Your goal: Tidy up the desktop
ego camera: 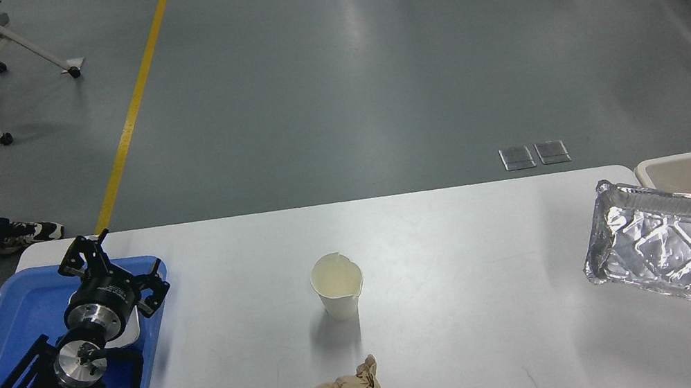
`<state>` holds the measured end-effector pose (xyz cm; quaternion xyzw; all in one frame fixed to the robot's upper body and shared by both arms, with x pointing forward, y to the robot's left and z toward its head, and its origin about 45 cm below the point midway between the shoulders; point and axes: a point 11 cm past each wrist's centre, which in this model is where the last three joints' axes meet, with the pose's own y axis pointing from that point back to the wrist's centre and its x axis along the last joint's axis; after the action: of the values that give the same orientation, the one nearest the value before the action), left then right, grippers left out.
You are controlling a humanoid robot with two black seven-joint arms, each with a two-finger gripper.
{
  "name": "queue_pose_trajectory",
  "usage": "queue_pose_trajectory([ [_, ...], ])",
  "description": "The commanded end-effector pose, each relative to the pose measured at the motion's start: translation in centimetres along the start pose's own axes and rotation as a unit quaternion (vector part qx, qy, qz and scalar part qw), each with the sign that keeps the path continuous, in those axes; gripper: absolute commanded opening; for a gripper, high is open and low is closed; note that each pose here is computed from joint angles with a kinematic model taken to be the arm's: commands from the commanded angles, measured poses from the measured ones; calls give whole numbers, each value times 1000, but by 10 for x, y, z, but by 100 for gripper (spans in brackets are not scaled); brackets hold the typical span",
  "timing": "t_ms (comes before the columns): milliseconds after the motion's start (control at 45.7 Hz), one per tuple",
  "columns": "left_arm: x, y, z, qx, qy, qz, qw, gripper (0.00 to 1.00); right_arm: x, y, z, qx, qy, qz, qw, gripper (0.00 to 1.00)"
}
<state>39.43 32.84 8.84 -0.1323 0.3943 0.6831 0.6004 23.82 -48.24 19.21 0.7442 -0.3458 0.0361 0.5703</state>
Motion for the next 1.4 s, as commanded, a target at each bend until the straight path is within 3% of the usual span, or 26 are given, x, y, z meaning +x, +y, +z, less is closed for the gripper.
queue_pose_trajectory([
  [0, 5, 2, 3, -1, 2, 1, 1000, 97, -4, 0, -6, 5, 16, -6, 1000, 0],
  [284, -10, 2, 12, -21, 30, -55, 998, 97, -13, -19, -68, 95, 31, -38, 994, 0],
  [634, -15, -1, 14, -23, 35, -47, 998, 97, -14, -41, -165, 207, 74, -83, 972, 0],
  [941, -14, -2, 11, -24, 27, -35, 999, 97, -33, -50, -232, 253, 149, -128, 947, 0],
  [1378, -8, 1, 14, -35, 2, -35, 999, 97, -63, -55, -233, 239, 180, -182, 937, 0],
])
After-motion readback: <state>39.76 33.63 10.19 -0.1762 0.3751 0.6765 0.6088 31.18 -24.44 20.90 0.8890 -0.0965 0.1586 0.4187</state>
